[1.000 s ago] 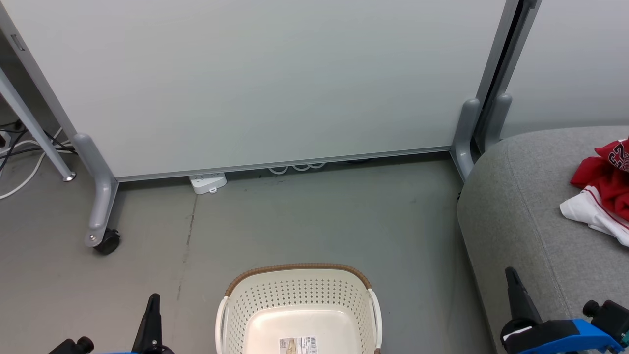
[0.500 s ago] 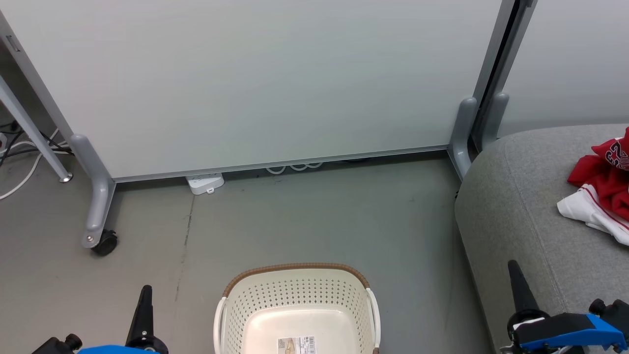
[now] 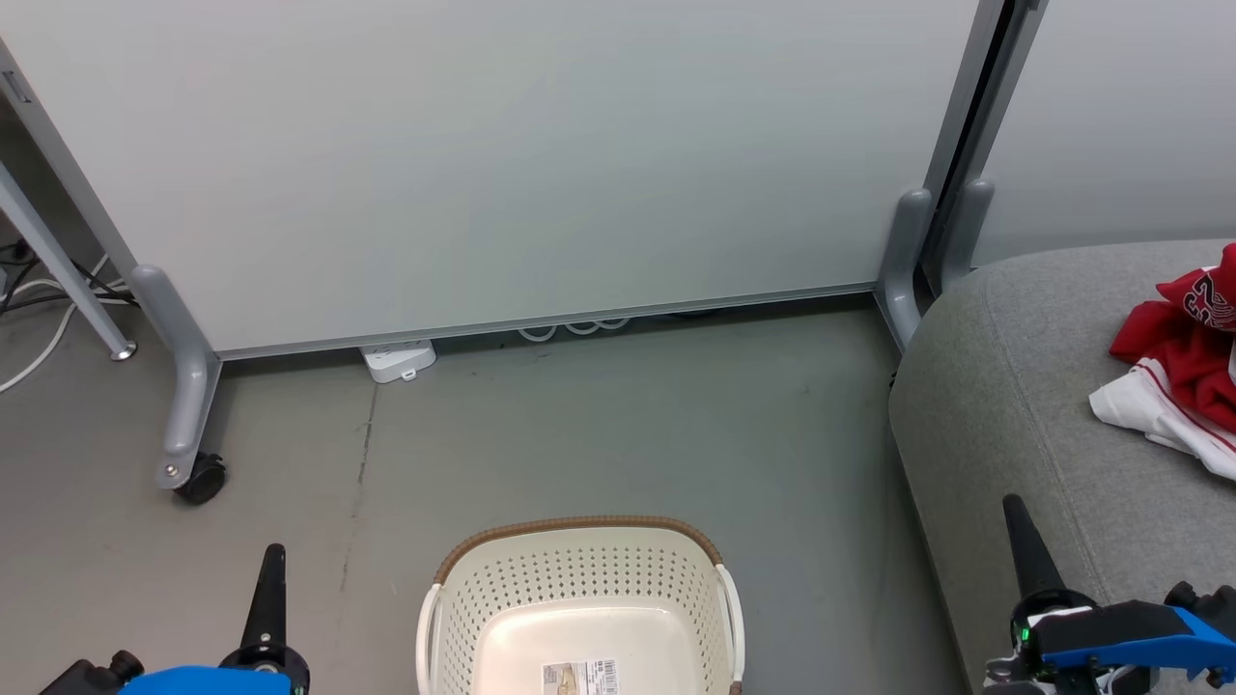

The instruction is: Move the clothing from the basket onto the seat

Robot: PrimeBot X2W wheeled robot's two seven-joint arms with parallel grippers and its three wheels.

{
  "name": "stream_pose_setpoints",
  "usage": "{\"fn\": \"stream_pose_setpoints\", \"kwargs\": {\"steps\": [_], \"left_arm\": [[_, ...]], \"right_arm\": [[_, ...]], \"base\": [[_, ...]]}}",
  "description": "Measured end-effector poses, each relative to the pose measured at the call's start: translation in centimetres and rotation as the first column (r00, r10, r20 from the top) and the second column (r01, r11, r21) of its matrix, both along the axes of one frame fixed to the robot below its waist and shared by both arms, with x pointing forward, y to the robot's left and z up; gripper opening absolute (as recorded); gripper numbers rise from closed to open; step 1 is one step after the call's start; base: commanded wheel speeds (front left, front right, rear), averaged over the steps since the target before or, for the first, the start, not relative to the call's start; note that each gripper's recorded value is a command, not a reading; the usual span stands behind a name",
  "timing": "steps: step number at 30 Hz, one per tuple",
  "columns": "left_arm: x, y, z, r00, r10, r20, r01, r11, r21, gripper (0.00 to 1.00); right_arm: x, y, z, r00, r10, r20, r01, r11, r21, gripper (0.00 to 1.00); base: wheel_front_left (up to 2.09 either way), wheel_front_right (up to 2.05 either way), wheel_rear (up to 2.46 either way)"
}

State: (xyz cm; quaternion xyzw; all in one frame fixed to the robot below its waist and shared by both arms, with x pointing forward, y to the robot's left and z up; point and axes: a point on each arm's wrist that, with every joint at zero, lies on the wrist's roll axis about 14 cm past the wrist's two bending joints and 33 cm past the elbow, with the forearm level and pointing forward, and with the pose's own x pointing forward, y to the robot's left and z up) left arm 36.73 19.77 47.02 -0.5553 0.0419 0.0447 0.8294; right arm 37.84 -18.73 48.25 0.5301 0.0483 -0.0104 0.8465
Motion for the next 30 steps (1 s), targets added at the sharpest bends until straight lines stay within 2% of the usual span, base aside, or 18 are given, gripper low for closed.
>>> {"fn": "stream_pose_setpoints", "kwargs": {"steps": [14, 30], "left_arm": [[0.6, 0.0, 0.9, 1.0, 0.006, 0.028, -0.002, 0.993, -0.12, 0.0], [1.2, 0.2, 1.9, 0.998, 0.014, 0.061, 0.001, 0.971, -0.238, 0.0]], "right_arm": [[0.3, -0.4, 0.6, 1.0, -0.021, 0.015, 0.019, 0.991, 0.136, 0.0], [0.5, -0.7, 1.2, 0.999, -0.043, 0.033, 0.033, 0.961, 0.273, 0.0]], "base": [[0.0, 0.0, 0.0], [0.0, 0.0, 0.0]]}}
